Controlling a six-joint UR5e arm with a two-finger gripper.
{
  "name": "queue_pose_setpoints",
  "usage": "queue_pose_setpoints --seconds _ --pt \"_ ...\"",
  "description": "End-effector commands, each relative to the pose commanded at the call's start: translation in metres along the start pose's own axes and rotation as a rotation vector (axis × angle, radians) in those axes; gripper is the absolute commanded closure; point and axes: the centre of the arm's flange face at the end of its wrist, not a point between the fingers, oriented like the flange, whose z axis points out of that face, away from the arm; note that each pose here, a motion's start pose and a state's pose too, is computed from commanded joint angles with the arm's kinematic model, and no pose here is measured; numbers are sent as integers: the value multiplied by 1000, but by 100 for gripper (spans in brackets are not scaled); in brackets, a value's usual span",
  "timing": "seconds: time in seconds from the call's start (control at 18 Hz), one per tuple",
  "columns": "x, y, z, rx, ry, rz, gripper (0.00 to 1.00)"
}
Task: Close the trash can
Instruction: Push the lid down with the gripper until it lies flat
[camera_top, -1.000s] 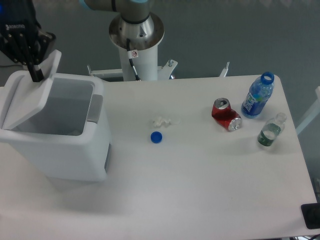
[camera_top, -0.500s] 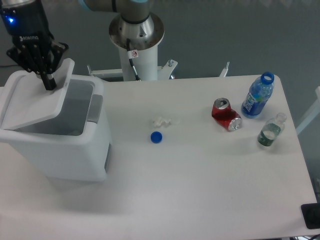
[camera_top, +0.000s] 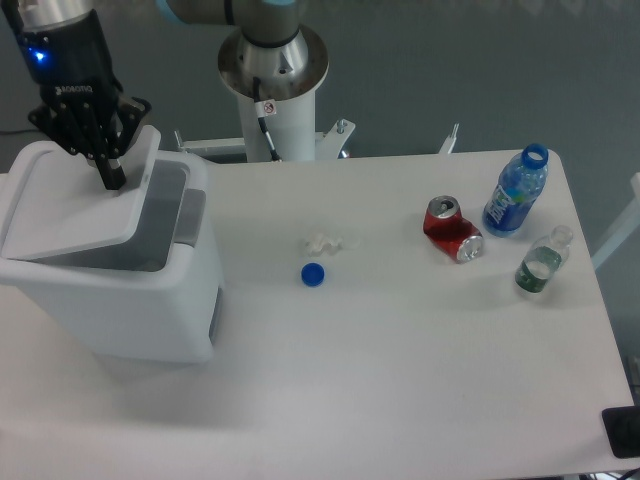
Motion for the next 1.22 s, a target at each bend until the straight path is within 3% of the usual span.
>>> queue_pose_setpoints --seconds 0.28,1.22 --pt "-18 3 12 -18 42 2 98" --pt "-38 5 41 -53 65 -6 98"
